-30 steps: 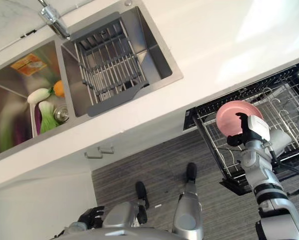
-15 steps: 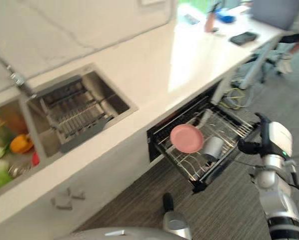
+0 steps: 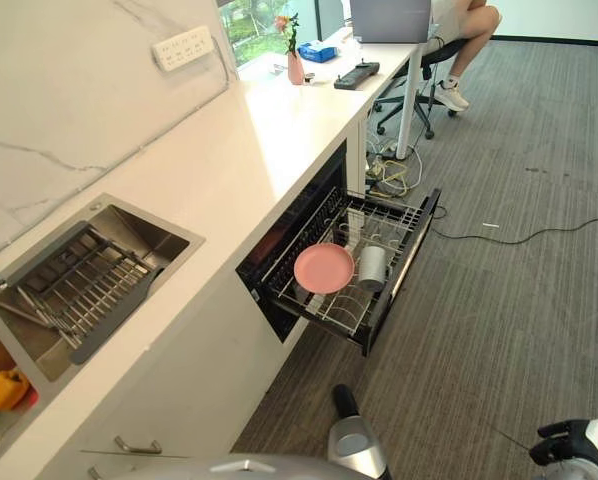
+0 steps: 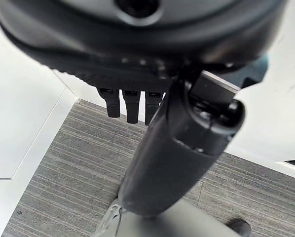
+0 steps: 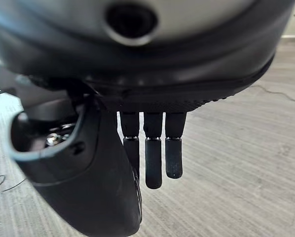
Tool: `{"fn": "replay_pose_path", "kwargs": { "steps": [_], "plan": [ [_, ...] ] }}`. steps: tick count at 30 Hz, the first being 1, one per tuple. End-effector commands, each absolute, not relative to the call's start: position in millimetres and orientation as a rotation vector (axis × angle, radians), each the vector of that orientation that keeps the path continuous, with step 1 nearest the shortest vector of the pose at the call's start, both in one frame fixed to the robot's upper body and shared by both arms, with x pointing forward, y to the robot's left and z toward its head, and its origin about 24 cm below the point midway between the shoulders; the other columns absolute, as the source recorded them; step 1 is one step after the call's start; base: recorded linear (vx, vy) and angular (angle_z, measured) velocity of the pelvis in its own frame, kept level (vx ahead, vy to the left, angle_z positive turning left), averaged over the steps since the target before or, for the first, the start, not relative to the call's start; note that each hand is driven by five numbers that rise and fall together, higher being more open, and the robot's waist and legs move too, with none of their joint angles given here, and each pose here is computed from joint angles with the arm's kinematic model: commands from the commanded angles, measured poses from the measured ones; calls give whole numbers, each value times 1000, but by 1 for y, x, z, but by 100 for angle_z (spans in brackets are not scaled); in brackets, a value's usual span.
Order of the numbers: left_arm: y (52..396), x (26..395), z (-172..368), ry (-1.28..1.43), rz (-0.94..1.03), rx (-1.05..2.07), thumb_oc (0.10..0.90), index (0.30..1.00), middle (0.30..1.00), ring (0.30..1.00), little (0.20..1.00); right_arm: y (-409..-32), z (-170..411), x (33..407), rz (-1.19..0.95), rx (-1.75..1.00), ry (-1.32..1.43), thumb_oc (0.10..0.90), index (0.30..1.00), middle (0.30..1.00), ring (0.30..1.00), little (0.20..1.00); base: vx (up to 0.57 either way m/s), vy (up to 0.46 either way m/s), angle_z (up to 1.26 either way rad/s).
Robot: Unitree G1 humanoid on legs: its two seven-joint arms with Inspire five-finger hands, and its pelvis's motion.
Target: Place the dishes in the dishwasher.
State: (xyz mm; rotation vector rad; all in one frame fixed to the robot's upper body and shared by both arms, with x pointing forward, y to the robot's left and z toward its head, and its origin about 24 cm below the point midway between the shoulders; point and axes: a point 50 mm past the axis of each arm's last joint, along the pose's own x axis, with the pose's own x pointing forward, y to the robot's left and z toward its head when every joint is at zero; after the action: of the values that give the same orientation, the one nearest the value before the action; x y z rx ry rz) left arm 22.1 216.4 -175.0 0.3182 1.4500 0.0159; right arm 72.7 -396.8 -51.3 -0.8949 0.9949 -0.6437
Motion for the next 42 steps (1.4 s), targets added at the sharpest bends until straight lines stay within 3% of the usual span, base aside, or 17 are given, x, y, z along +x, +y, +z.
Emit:
{"fn": "replay_pose_path", "kwargs": {
  "steps": [1, 7, 14, 18, 27, 38, 39, 42],
  "plan": [
    [207, 34, -176, 1397, -2, 233, 800, 900, 900, 900, 900, -381, -21, 162, -536, -984, 660, 400, 300, 300, 300, 300, -132, -142, 17],
    [218, 37, -173, 1392, 64, 223, 800, 900, 900, 900, 900, -364, -16, 203, -508, -889, 560, 400, 300, 300, 300, 300, -67, -109, 162],
    [214, 73, -166, 1236, -31, 283, 800, 900, 900, 900, 900, -354, 9, 254, -598, -679, 417, 400, 300, 300, 300, 300, -90, -37, 82],
    [212, 94, -159, 1152, -44, 282, 800, 900, 900, 900, 900, -343, 55, 295, -580, -721, 237, 400, 300, 300, 300, 300, -95, -17, 82],
    [221, 114, -146, 1030, -48, 287, 800, 900, 900, 900, 900, -327, 129, 337, -498, -908, 0, 400, 300, 300, 300, 300, -58, -16, 25],
    [232, 125, -137, 967, -36, 300, 800, 900, 900, 900, 900, -339, 166, 345, -488, -1197, -44, 400, 300, 300, 300, 300, 2, -9, 8],
    [233, 126, -136, 961, -36, 302, 800, 900, 900, 900, 900, -343, 161, 343, -475, -1249, -15, 442, 364, 364, 364, 364, 0, 0, 0],
    [232, 130, -133, 936, -51, 307, 800, 900, 900, 900, 900, -359, 144, 333, -442, -1371, 105, 461, 392, 392, 392, 392, 0, 0, 0]
  ]
}}
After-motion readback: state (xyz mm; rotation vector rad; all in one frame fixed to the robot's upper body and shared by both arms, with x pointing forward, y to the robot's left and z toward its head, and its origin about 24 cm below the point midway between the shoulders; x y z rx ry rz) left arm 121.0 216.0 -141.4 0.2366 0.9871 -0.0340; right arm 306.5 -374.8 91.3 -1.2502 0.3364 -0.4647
